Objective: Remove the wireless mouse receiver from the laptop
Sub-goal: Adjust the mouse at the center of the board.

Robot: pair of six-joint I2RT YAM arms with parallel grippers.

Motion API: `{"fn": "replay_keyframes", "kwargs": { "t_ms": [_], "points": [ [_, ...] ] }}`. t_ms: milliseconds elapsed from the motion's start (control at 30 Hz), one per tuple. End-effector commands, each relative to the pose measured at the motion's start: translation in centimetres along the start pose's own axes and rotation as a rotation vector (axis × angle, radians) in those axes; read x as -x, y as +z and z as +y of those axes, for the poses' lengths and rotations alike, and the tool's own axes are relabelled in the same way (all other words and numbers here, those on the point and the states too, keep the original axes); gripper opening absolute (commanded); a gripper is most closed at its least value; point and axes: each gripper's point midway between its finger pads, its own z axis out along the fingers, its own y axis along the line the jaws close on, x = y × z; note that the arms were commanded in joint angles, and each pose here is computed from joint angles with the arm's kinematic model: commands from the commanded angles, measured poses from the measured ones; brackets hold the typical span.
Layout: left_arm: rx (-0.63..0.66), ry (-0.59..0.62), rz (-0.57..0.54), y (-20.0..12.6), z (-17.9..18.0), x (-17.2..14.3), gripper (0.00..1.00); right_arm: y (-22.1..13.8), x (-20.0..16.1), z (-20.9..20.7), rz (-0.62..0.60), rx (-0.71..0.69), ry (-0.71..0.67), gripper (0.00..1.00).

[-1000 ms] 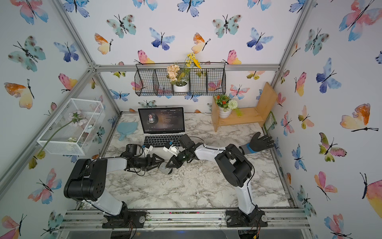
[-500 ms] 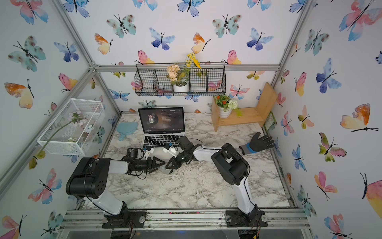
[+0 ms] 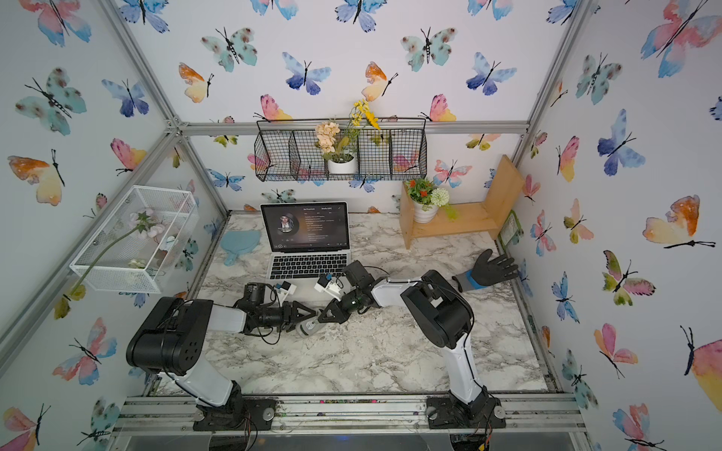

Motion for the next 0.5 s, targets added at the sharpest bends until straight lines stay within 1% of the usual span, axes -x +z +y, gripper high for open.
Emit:
{"fn": "replay_keyframes", "kwargs": {
  "t_ms": [0,67,267,333,400,467],
  "points": [
    [0.005,-0.02,0.012,0.1,0.1,-0.6,0.6,0.2,-2.2,-1.5,0.05,-0.053,0.046,0.02],
    [0.0,-0.015,0.011,0.1,0.0,-0.4,0.57,0.2,-2.0,-1.3,0.049,-0.043,0.041,0.02],
    [-0.013,0.018,0.015,0.5,-0.5,1.3,0.54,-0.5,-1.2,0.2,0.037,-0.01,0.01,0.02],
    [-0.014,0.031,0.012,0.4,-1.0,2.0,0.55,-0.8,-0.9,1.0,0.028,0.01,-0.001,0.02],
    [0.012,0.051,0.006,0.1,-1.2,2.5,0.59,-1.2,-0.5,1.8,0.02,0.034,-0.011,0.02],
    [0.023,0.062,-0.001,-0.3,-1.5,2.9,0.6,-1.6,-0.1,2.5,0.009,0.048,-0.023,0.02]
  ]
}}
